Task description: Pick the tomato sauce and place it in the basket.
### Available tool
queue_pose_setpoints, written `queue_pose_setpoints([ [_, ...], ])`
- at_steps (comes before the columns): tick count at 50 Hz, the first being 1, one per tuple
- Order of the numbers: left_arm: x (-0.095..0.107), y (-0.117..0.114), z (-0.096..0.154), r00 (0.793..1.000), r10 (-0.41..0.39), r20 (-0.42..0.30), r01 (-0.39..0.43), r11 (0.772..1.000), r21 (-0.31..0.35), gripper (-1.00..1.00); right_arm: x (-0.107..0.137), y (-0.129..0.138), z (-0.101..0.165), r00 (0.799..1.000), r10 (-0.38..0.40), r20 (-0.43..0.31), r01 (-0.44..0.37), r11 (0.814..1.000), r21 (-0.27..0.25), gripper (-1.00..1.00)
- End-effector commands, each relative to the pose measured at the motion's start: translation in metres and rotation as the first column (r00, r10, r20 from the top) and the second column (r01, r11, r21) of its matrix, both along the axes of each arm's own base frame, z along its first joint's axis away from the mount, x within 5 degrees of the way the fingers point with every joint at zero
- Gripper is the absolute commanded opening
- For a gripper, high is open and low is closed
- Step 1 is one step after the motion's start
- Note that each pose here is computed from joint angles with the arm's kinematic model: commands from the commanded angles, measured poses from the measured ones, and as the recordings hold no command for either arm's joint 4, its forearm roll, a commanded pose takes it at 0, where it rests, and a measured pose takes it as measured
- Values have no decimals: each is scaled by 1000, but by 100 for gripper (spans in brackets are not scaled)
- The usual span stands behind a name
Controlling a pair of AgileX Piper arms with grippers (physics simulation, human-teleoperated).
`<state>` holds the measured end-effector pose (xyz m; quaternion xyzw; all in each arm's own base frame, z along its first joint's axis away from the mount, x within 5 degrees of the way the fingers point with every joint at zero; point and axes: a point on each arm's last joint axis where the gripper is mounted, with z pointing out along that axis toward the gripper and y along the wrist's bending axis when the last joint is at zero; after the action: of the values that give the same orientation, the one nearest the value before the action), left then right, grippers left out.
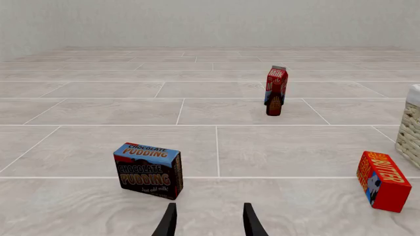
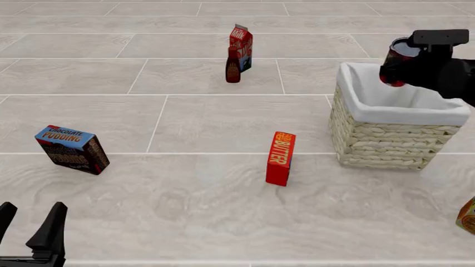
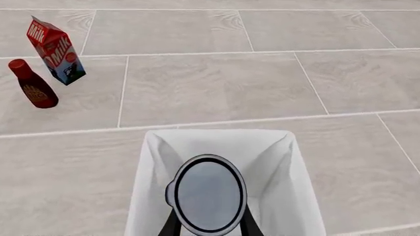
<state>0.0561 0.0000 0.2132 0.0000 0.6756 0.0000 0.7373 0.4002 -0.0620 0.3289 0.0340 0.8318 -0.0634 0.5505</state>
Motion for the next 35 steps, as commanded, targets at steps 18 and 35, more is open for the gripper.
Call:
queue_pose_setpoints([
  [18, 0, 0, 0, 1000, 0, 0, 0, 1000, 0, 100, 4, -4, -12, 1000, -22, -7, 22, 999, 36, -100],
  [35, 0, 0, 0, 1000, 0, 0, 0, 1000, 0, 100, 3, -2, -13, 1000, -17, -12, 17, 999, 37, -100],
])
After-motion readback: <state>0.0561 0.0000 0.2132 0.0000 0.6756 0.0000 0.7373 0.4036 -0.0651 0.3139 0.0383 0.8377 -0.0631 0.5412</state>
